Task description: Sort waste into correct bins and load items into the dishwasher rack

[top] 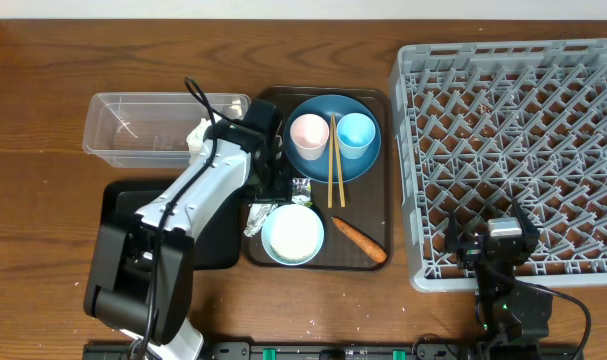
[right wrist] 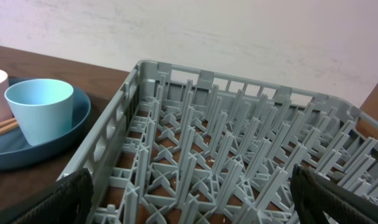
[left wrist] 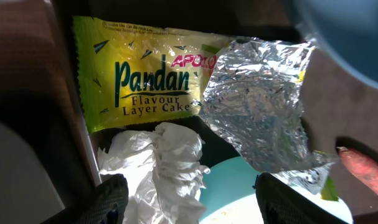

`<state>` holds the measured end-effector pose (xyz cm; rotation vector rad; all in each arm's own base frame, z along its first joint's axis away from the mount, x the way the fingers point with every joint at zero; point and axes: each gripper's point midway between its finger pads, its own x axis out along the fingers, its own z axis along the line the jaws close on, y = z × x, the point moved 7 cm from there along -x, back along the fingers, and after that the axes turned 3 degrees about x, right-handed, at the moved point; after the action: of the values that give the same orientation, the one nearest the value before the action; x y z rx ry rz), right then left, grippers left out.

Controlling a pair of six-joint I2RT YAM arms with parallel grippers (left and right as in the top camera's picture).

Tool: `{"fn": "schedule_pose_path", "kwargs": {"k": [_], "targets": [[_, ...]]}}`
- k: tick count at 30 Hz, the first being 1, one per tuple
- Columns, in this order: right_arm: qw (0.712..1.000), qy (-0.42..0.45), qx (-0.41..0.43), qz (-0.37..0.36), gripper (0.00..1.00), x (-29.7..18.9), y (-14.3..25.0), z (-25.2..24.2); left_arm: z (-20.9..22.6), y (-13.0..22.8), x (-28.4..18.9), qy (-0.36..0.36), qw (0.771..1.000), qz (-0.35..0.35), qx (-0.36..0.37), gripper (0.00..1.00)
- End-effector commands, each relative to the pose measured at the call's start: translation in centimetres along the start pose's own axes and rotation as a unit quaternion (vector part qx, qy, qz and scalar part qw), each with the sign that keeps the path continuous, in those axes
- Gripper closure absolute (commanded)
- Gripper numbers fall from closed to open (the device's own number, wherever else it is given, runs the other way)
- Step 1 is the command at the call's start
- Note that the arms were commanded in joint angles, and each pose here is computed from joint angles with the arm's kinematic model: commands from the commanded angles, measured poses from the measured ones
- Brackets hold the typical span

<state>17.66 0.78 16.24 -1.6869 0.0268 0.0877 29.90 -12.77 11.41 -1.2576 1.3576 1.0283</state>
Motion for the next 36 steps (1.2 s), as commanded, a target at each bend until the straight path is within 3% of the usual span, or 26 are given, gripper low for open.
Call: {"fn": "schedule_pose_path", "kwargs": {"k": [1, 4, 10, 12, 20, 30, 36], "targets": [[1.0, 0.014, -0.001, 0.002, 0.01, 0.0, 0.1, -0.4, 0.2, 0.3, 0.2, -0.005, 1.0, -0.005, -0.004, 0.36], [1.0, 0.014, -0.001, 0.002, 0.01, 0.0, 0.1, -0.4, 0.1, -0.1, 0.2, -0.003, 1.0, -0.015, -0.003, 0.61], [1.0, 0.014, -0.001, 0.002, 0.01, 0.0, 0.1, -0.4, 0.1, -0.1, 0.2, -0.002, 1.0, -0.016, -0.007, 0.81], [1.0, 0.014, -0.001, 0.002, 0.01, 0.0, 0.1, -0.4, 0.1, -0.1, 0.2, -0.002, 1.0, -0.016, -0.007, 0.94], [1.0, 0.014, -0.001, 0.002, 0.01, 0.0, 0.1, -0.4, -0.1, -1.3, -2.1, 0.003, 0.999, -0.035, -0.017, 0.94], [1.0, 0.014, -0.001, 0.002, 0.01, 0.0, 0.1, -0.4, 1.6, -6.1, -12.7, 0.03, 0.978, -0.199, -0.049, 0.94], [1.0, 0.014, -0.001, 0.002, 0.01, 0.0, 0.1, -0.4, 6.5, -6.8, -15.6, -0.048, 0.959, -0.256, -0.11, 0.94]]}}
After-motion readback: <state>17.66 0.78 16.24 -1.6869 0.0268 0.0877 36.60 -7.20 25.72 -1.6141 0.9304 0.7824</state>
